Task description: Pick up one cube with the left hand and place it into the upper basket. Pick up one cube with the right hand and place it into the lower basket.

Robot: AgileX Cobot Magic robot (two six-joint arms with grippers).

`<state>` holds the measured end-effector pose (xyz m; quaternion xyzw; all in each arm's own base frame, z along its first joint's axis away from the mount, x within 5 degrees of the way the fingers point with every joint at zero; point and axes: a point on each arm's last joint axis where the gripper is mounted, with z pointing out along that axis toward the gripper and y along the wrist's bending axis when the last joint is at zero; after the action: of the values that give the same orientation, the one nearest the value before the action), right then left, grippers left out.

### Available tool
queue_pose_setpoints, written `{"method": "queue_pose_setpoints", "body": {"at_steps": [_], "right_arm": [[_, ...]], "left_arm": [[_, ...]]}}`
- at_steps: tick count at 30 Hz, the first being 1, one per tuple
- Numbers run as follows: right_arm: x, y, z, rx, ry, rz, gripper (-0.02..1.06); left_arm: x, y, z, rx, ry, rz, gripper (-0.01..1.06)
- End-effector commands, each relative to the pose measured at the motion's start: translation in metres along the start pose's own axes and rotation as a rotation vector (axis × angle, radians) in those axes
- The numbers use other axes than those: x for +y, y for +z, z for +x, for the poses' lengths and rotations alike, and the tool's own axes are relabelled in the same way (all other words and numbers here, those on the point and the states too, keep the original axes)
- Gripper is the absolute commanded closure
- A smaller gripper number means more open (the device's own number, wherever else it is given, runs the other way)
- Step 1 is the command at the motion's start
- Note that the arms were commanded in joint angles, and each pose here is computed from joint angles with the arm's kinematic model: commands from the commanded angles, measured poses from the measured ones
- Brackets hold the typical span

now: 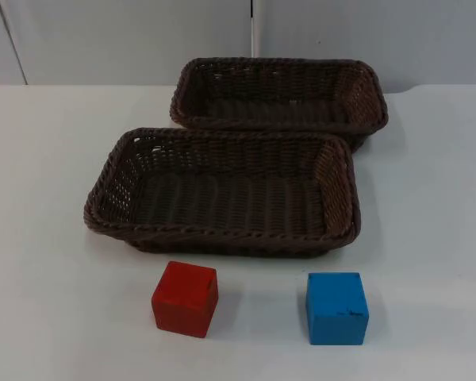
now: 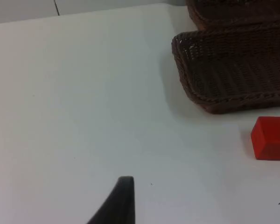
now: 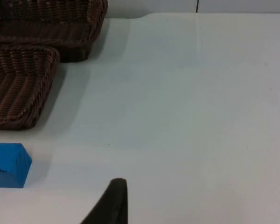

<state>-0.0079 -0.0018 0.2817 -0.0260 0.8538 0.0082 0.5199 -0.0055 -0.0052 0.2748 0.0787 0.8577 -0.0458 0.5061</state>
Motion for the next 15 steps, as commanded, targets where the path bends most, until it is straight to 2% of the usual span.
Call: {"method": "queue_pose_setpoints", "body": {"at_steps": [1, 7, 15], "right_arm": [[0.0, 0.001, 0.001, -0.004, -0.014, 0.008, -0.01], [0.0, 0.001, 0.001, -0.004, -0.014, 0.008, -0.01], [0.0, 0.001, 0.001, -0.004, -0.014, 0.008, -0.01]], "left_arm": [[0.001, 0.003, -0.001, 0.01, -0.01, -0.005, 0.0], [0.001, 0.012, -0.007, 0.074, -0.018, 0.005, 0.0], [-0.001, 0.012, -0.017, 0.043, -0.032, 0.023, 0.0]]}}
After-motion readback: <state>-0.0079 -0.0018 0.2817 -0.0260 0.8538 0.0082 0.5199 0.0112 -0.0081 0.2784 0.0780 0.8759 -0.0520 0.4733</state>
